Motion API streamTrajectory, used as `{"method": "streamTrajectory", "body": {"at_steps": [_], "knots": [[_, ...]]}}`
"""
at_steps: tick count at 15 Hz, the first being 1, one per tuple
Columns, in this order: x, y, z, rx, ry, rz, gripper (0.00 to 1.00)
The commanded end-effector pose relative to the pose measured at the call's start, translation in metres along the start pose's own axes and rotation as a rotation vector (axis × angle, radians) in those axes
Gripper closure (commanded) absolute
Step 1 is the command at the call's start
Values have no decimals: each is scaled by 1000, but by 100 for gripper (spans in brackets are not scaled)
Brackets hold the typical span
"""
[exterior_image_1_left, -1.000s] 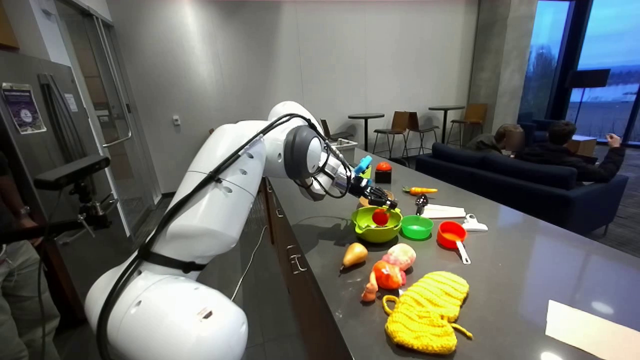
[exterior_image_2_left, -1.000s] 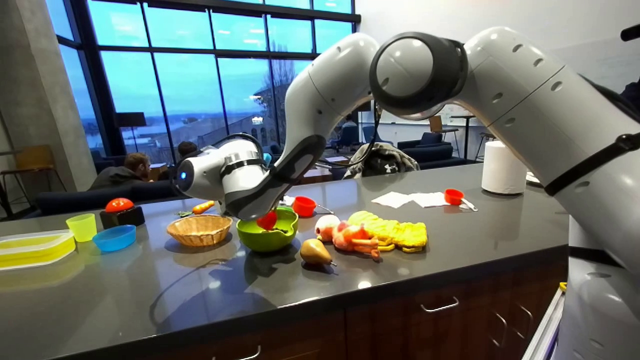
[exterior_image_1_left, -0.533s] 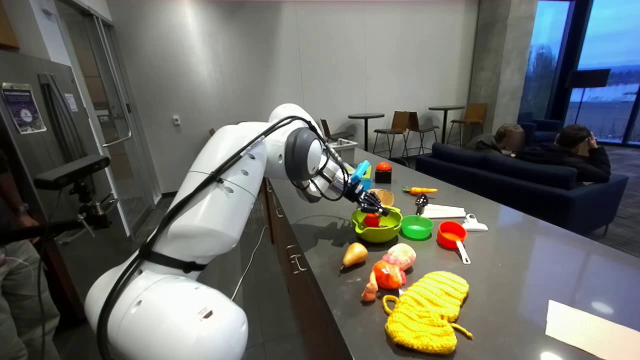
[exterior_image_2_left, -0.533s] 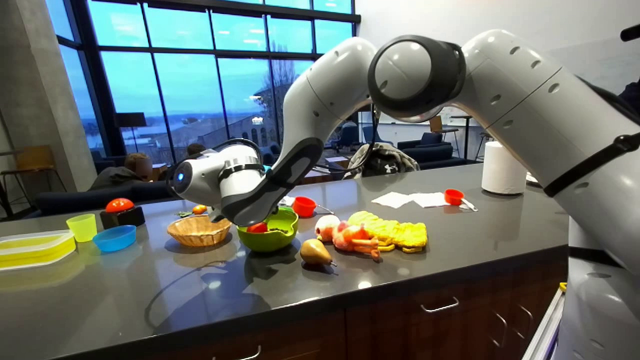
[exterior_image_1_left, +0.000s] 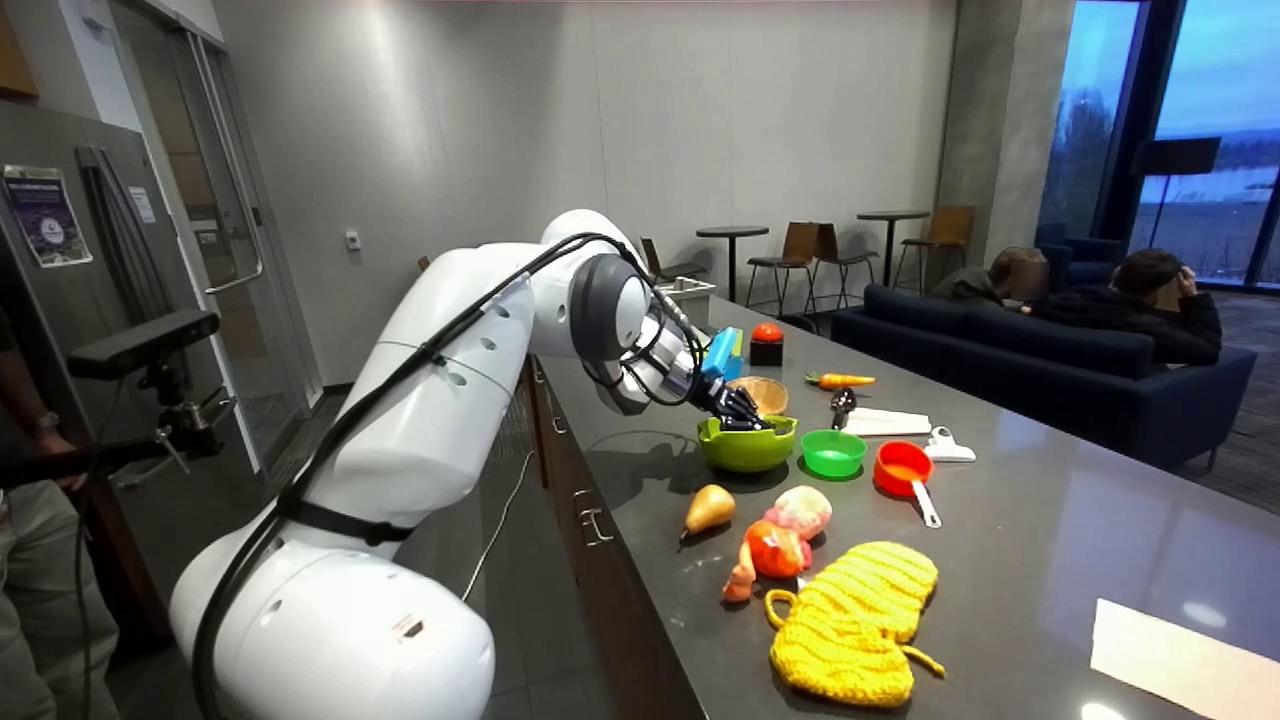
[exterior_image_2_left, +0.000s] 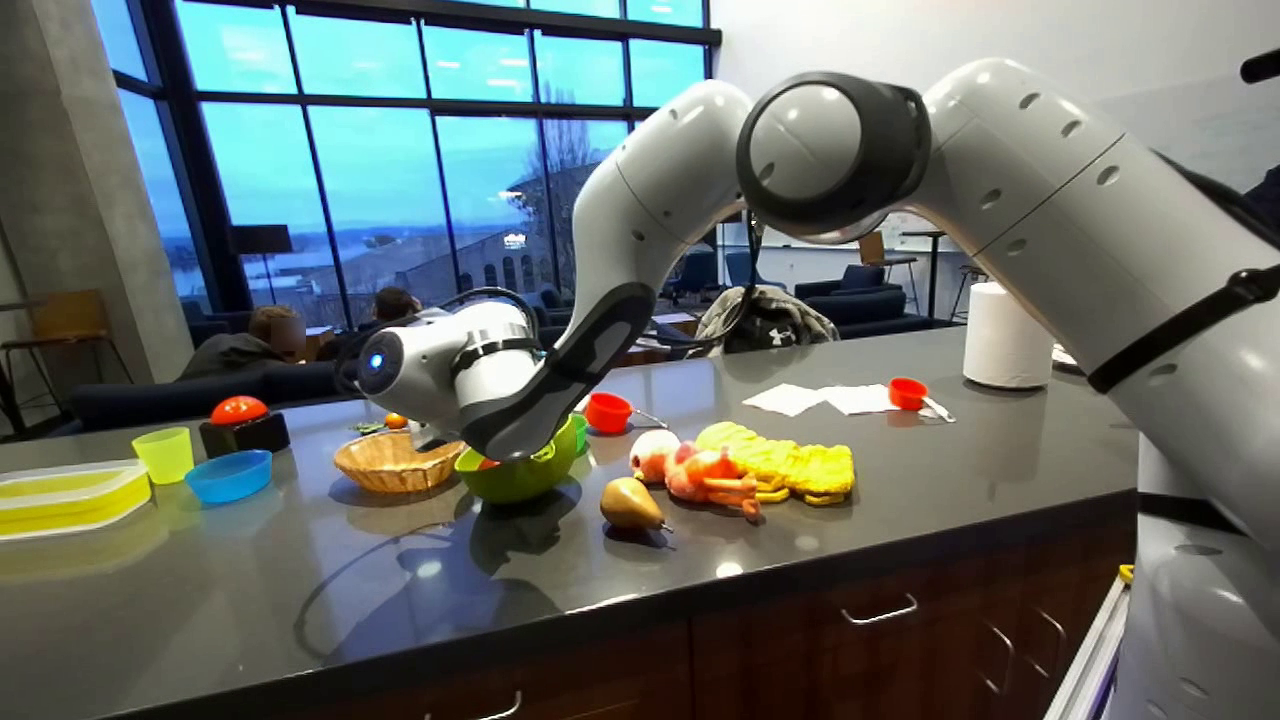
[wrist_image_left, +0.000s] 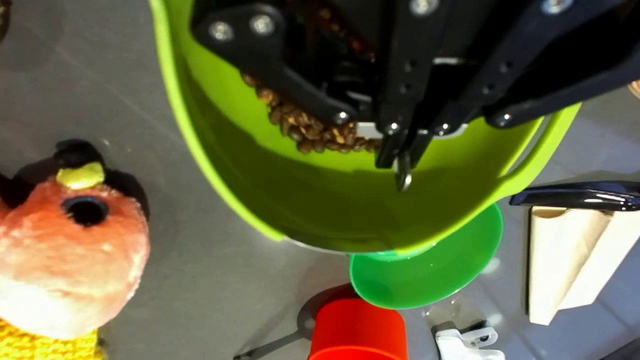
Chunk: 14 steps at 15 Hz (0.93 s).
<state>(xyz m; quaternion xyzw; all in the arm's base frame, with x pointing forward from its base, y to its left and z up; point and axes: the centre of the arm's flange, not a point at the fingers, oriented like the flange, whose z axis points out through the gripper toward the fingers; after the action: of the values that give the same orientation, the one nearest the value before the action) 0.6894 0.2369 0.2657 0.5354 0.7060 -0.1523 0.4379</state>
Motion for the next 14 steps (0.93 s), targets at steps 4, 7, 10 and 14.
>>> {"method": "streamTrajectory", "body": {"at_steps": [4,7,10,14], "knots": [[-21,-11,-4,-36,-76,-191,99],[-27,-10,-5,-58,-120,-261,99],[-23,-7,-4,-71,-120,-277,99],[-6,-2,0,-92,-89,-235,99]]}}
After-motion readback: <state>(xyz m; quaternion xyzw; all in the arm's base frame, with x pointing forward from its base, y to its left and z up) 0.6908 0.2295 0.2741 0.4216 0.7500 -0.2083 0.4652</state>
